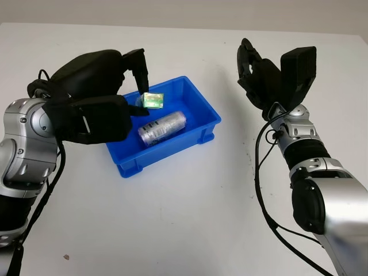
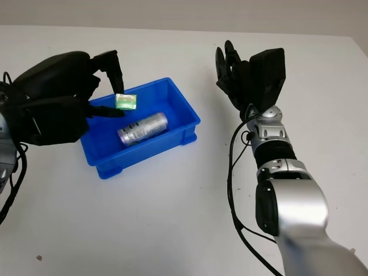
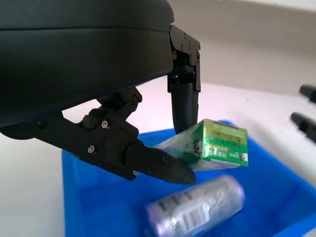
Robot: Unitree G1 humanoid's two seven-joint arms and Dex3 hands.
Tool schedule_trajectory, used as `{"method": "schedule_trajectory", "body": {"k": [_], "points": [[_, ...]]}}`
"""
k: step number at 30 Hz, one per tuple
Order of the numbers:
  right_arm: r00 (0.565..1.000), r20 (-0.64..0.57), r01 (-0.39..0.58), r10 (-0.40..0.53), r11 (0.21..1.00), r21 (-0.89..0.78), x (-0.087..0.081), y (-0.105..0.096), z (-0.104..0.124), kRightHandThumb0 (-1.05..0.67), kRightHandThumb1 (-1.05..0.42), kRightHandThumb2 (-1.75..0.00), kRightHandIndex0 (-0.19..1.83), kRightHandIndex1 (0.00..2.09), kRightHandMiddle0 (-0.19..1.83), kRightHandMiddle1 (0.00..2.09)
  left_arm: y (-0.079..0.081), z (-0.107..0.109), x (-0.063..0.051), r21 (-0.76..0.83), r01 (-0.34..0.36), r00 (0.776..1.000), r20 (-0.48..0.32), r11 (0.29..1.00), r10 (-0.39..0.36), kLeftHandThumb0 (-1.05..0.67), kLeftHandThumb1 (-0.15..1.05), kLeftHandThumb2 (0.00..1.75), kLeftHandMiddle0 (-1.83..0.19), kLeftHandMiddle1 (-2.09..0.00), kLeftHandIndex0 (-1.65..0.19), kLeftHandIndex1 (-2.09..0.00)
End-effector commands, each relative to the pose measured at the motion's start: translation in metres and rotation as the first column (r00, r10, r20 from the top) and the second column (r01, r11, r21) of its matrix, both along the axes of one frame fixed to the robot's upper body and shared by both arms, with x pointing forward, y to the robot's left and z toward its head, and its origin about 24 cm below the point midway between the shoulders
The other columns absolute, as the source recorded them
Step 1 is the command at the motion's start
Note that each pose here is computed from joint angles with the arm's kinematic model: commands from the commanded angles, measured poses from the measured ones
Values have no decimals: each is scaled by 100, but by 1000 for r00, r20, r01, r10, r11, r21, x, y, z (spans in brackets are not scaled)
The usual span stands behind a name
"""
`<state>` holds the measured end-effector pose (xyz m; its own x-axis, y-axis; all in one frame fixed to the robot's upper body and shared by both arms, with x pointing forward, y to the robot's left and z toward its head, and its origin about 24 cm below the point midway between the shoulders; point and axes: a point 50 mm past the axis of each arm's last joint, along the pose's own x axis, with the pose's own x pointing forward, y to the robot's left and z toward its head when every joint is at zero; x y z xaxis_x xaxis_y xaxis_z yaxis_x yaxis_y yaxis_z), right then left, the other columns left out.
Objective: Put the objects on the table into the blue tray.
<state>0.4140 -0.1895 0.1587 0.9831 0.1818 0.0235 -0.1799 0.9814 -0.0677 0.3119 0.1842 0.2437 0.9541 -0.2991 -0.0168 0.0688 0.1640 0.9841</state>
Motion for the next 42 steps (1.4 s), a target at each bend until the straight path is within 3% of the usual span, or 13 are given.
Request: {"method": "schedule_trajectory", "body": {"k": [1,3,6,11,15,18,21,26,28,31,34,38,42], "points": [[1000,12,8,-8,1000,-8,-1,-5,2,-72,-105,-71,-19,0,-19,0,1,7,1,38,1,1000,-16,999,0,-64,105,22,-23,-160,11,-128],[1000,9,11,-10,1000,-10,-1,-5,1,-72,-105,-71,-19,0,-19,0,4,7,2,3,17,998,-61,1000,-17,-66,105,22,-25,-65,4,-57],[1000,6,14,-14,1000,-16,-1,-5,0,-72,-105,-71,-19,0,-19,0,7,9,3,-139,53,996,-64,989,-63,-30,105,34,-16,-16,3,-24],[1000,4,14,-14,1000,-20,-1,-5,0,-73,-105,-71,-19,0,-19,0,9,15,4,-347,83,996,45,934,-72,1,105,48,-31,-16,-17,-28],[1000,3,12,-12,1000,-15,-1,-4,0,-73,-105,-71,-19,0,-19,0,8,21,4,-526,134,991,97,840,-98,-1,91,69,-10,-116,-4,-108],[1000,3,10,-10,1000,-11,-1,-3,0,-73,-105,-71,-19,0,-19,0,8,28,1,-615,167,986,100,771,-134,-9,77,85,3,-155,9,-152],[1000,4,9,-9,1000,-15,0,-3,1,-74,-105,-70,-19,0,-19,0,12,38,-3,-659,204,979,121,724,-166,-35,59,109,11,-168,13,-157],[1000,8,12,-12,1000,-3,0,-2,2,-73,-105,-70,-19,0,-19,0,23,53,-9,-778,212,977,173,592,-124,-55,80,89,-12,-145,-5,-129],[1000,10,14,-14,1000,1,0,-1,3,-73,-105,-69,-19,0,-19,0,32,53,-5,-855,209,977,200,475,-70,-57,100,57,-19,-105,-6,-110],[1000,13,17,-17,1000,16,1,1,4,-74,-105,-68,-19,0,-19,0,47,43,7,-913,159,982,185,377,36,-65,104,48,-26,-44,-5,-77],[1000,17,15,-15,1000,21,1,2,4,-75,-105,-68,-19,0,-19,0,63,27,19,-928,86,990,122,362,77,-71,105,46,-7,-10,11,-45],[999,33,19,-20,999,30,1,2,7,-75,-105,-68,-19,0,-19,0,79,3,33,-924,-13,991,38,383,126,-73,105,56,17,-1,19,-8],[999,49,18,-19,999,29,1,1,10,-75,-105,-71,-19,0,-19,0,93,-18,40,-904,-80,985,-6,419,175,-72,105,64,19,0,19,0]]}}
